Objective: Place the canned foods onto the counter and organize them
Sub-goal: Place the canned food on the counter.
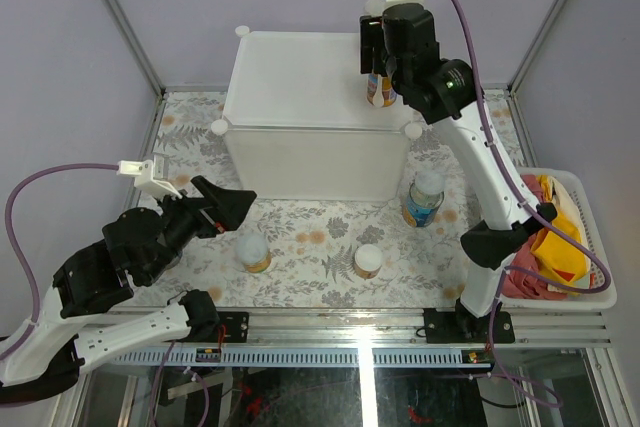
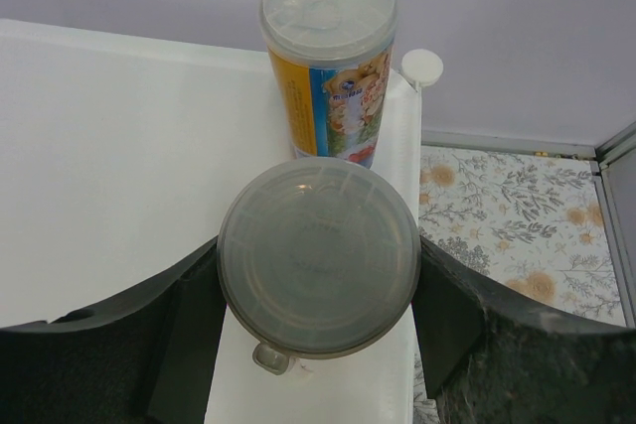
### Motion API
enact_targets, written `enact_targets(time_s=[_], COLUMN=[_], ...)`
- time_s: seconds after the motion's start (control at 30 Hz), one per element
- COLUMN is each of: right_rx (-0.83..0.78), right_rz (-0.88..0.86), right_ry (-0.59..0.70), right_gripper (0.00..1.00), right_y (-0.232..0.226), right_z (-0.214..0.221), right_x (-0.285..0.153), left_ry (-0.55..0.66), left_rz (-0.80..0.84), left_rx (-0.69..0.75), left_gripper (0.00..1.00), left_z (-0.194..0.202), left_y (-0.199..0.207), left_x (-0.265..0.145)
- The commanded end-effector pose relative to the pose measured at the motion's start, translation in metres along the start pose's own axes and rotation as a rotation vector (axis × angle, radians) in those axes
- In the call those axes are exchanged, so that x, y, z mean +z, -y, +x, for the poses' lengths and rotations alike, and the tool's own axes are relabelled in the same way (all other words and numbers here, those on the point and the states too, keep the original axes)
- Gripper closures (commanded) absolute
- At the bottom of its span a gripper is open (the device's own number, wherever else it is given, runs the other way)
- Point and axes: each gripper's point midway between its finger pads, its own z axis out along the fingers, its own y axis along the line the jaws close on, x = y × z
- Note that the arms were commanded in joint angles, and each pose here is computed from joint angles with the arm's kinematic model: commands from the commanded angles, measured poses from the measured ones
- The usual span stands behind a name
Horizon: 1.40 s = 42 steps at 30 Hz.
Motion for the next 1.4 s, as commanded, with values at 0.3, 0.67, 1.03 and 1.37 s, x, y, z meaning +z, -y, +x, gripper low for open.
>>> enact_targets(time_s=[0.3,0.67,1.03,1.37], right_rx=[0.121,0.114,0.094,0.091], right_rz=[-0.039,-0.03,-0.003,-0.004], right_ry=[0.181,0.166,0.151,0.152], right_gripper=[1.0,0.85,0.42,0.17], right_y=[0.008,0.008,0.013,0.015], right_z=[-0.057,-0.049,-0.041,-0.041], right_x=[-0.02,-0.016,-0.015,-0.016], left_ry=[0.036,0.031,0.023,0.02], left_rz=[0.0,-0.001,0.0,0.0], left_rx=[0.004,-0.002,-0.001,0.002], left_gripper=[0.0,0.0,0.0,0.0], left_z=[-0.008,-0.005,-0.002,-0.001], left_y=[0.002,0.002,0.004,0.006], left_x=[0.001,0.004,0.008,0.011])
